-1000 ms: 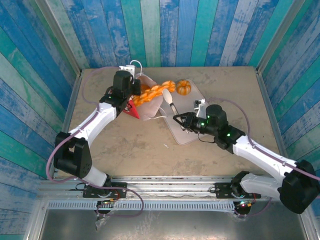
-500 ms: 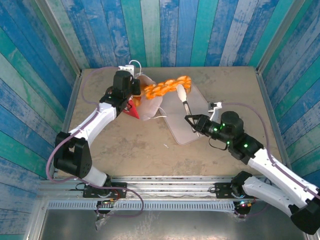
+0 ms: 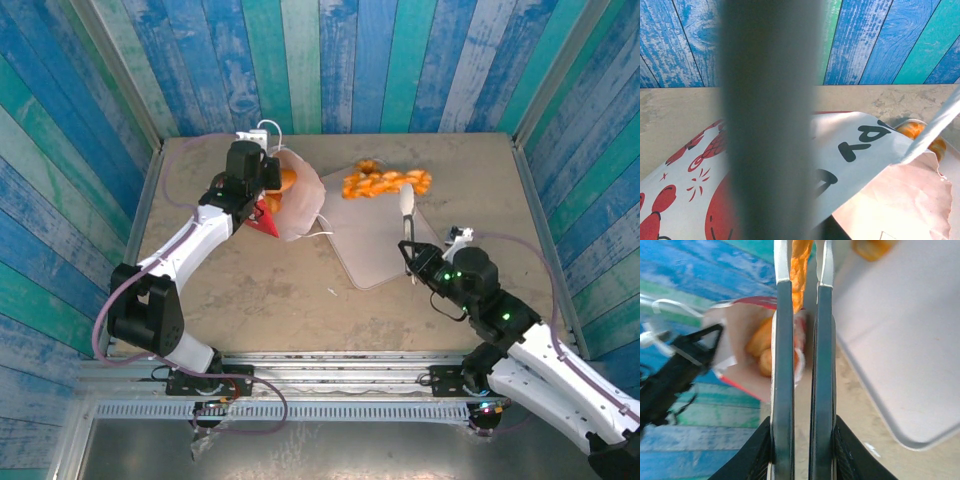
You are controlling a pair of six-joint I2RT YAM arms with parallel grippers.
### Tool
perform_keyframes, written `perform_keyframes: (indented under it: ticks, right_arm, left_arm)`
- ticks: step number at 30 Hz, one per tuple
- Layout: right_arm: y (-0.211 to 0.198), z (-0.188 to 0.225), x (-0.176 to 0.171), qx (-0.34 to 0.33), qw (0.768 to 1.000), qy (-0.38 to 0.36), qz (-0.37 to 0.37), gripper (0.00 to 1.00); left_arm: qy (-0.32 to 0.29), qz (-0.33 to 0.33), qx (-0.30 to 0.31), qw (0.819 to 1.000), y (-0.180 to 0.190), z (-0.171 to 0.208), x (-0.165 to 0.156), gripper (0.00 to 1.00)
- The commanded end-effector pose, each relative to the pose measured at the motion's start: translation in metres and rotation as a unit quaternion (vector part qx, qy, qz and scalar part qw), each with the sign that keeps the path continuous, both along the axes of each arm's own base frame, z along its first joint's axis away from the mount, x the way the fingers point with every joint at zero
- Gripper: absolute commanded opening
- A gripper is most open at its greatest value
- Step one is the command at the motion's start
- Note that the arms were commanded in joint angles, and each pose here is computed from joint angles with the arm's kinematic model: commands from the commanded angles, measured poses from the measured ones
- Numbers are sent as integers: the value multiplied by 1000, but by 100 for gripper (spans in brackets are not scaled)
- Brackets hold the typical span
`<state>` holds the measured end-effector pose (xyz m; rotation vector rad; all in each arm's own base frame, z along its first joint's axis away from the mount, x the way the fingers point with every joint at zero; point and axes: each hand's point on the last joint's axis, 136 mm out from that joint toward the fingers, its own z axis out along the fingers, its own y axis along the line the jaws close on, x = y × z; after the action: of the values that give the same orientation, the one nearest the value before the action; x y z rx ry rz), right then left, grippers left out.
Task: Take the fake bread out of the paper bag
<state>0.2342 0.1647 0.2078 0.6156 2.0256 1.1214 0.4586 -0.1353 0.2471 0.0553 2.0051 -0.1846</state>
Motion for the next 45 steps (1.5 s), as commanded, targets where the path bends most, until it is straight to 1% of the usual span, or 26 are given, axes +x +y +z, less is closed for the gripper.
perform_keyframes:
  ticks: [1, 6, 10, 16, 22, 27, 33, 35, 40, 45]
  right_arm:
    - [-13, 4, 11, 35, 997, -7, -64, 11]
    - [-30, -25, 13, 57, 991, 12, -120, 10]
    - [-39, -42, 12, 61, 987, 28, -145, 11]
    - [-39, -62, 11, 54, 985, 58, -153, 13]
    - [-33, -73, 7, 45, 985, 89, -140, 16]
    - [-26, -89, -3, 38, 983, 130, -124, 18]
    - [-20, -100, -17, 23, 980, 165, -107, 26]
    - [-19, -103, -22, 15, 978, 178, -104, 34]
    - [-13, -109, -30, 12, 975, 201, -89, 43]
    - [-11, -108, -38, 12, 974, 214, -72, 47]
  left_arm:
    - [-9, -2, -10, 1000, -4, 6, 6, 6]
    - [-8, -7, -8, 1000, -5, 4, 4, 6]
    - [-6, -12, -8, 1000, -7, 3, 4, 6]
    - [-2, -17, -10, 1000, -9, -1, 5, 6]
    - [-2, -18, -10, 1000, -10, -1, 5, 6]
    - [-5, -18, -12, 1000, -10, 2, 5, 6]
    - [-9, -21, -16, 1000, -12, 5, 7, 6]
    - [-8, -22, -18, 1000, -12, 5, 7, 6]
    - [-12, -22, -20, 999, -12, 8, 5, 6]
    - [-16, -22, -21, 999, -11, 11, 3, 6]
